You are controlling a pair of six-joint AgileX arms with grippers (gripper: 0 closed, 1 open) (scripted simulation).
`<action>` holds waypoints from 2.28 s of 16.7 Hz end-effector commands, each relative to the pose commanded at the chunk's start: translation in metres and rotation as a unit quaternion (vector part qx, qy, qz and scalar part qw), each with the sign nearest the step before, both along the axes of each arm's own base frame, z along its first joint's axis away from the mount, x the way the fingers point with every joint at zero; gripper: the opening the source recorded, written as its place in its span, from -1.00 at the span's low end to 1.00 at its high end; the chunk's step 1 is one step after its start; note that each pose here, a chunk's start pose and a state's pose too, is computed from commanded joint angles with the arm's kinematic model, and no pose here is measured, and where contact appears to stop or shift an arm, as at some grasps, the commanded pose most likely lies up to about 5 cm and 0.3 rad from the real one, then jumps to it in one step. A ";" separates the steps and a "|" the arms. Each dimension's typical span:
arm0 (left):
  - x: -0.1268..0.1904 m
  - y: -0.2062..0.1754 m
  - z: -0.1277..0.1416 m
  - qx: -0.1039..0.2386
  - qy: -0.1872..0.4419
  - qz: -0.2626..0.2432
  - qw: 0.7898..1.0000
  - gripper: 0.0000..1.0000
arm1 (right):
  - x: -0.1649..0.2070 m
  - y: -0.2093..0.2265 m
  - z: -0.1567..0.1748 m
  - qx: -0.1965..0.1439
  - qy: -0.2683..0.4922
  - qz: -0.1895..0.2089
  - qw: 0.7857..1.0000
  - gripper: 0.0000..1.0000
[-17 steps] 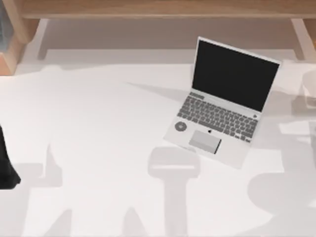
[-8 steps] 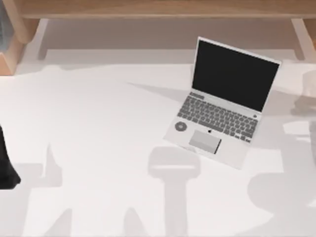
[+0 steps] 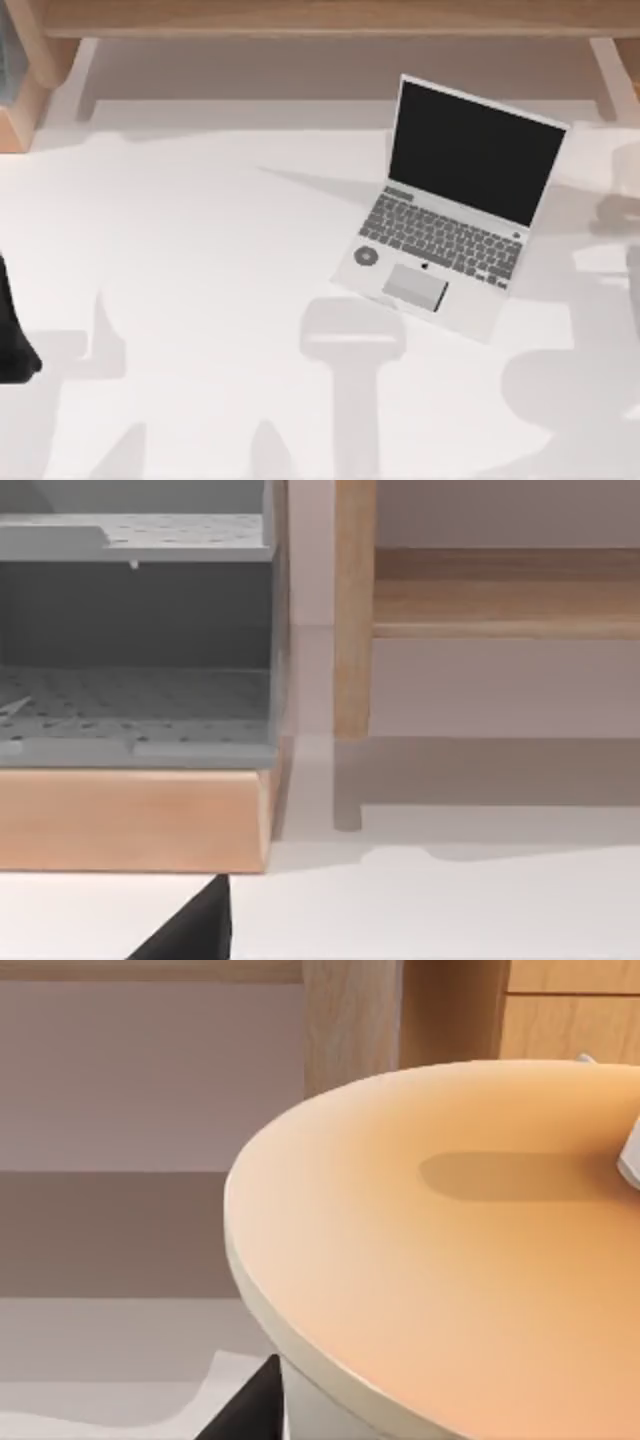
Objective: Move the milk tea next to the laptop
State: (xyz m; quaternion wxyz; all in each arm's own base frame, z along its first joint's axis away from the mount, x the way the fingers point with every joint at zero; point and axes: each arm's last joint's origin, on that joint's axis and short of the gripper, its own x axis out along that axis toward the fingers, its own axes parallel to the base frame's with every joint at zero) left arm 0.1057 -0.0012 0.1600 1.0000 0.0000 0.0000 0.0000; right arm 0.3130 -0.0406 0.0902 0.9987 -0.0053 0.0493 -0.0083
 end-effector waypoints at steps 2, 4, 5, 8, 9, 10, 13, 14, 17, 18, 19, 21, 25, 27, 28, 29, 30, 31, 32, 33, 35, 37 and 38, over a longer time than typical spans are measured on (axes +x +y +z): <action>0.000 0.000 0.000 0.000 0.000 0.000 1.000 1.00 | 0.000 0.000 0.000 0.000 0.000 0.000 1.000 -1.00; 0.000 0.000 0.000 0.000 0.000 0.000 1.000 1.00 | 0.000 0.000 0.000 0.001 0.001 -0.001 1.000 -1.00; 0.000 0.000 0.000 0.000 0.000 0.000 1.000 1.00 | 0.000 0.000 0.001 0.001 0.000 -0.001 1.000 -1.00; 0.000 0.000 0.000 0.000 0.000 0.000 1.000 1.00 | -0.001 0.000 0.006 0.001 0.002 0.000 1.000 -1.00; 0.000 0.000 0.000 0.000 0.000 0.000 1.000 1.00 | -0.001 0.000 0.008 0.001 0.002 0.000 1.000 -1.00; 0.000 0.000 0.000 0.000 0.000 0.000 1.000 1.00 | 0.000 0.000 0.010 0.001 0.001 -0.001 1.000 -1.00; 0.000 0.000 0.000 0.000 0.000 0.000 1.000 1.00 | -0.001 0.000 0.009 0.002 0.002 0.000 1.000 -1.00; 0.000 0.000 0.000 0.000 0.000 0.000 1.000 1.00 | -0.001 0.000 0.009 0.002 0.002 0.000 1.000 -1.00; 0.000 0.000 0.000 0.000 0.000 0.000 1.000 1.00 | 0.005 0.002 0.028 -0.005 -0.042 -0.006 0.999 -1.00; 0.000 0.000 0.000 0.000 0.000 0.000 1.000 1.00 | 0.005 0.004 0.035 -0.007 -0.053 -0.009 0.998 -1.00; 0.000 0.000 0.000 0.000 0.000 0.000 1.000 1.00 | 0.005 0.007 0.040 -0.008 -0.062 -0.012 0.998 -1.00; 0.000 0.000 0.000 0.000 0.000 0.000 1.000 1.00 | 0.002 0.014 0.048 -0.008 -0.070 -0.016 0.997 -1.00; 0.000 0.000 0.000 0.000 0.000 0.000 1.000 1.00 | -0.010 0.032 0.050 -0.001 -0.054 -0.017 0.998 -1.00; 0.000 0.000 0.000 0.000 0.000 0.000 1.000 1.00 | -0.018 0.042 0.048 0.003 -0.038 -0.014 0.999 -1.00; 0.000 0.000 0.000 0.000 0.000 0.000 1.000 1.00 | -0.023 0.047 0.046 0.004 -0.029 -0.012 1.000 -1.00; 0.000 0.000 0.000 0.000 0.000 0.000 1.000 1.00 | -0.027 0.052 0.045 0.005 -0.020 -0.010 1.000 -1.00; 0.000 0.000 0.000 0.000 0.000 0.000 1.000 1.00 | -0.032 0.056 0.043 0.006 -0.013 -0.008 1.000 -1.00; 0.000 0.000 0.000 0.000 0.000 0.000 1.000 1.00 | -0.036 0.061 0.043 0.007 -0.007 -0.006 1.000 -1.00; 0.000 0.000 0.000 0.000 0.000 0.000 1.000 1.00 | -0.040 0.065 0.042 0.008 -0.002 -0.003 1.000 -1.00; 0.000 0.000 0.000 0.000 0.000 0.000 1.000 1.00 | -0.044 0.069 0.042 0.008 0.002 -0.001 1.000 -1.00; 0.000 0.000 0.000 0.000 0.000 0.000 1.000 1.00 | -0.051 0.076 0.043 0.007 0.005 0.002 1.000 -1.00; 0.000 0.000 0.000 0.000 0.000 0.000 1.000 1.00 | -0.056 0.082 0.044 0.006 0.005 0.004 1.000 -1.00; 0.000 0.000 0.000 0.000 0.000 0.000 1.000 1.00 | -0.058 0.085 0.045 0.005 0.004 0.004 1.000 -1.00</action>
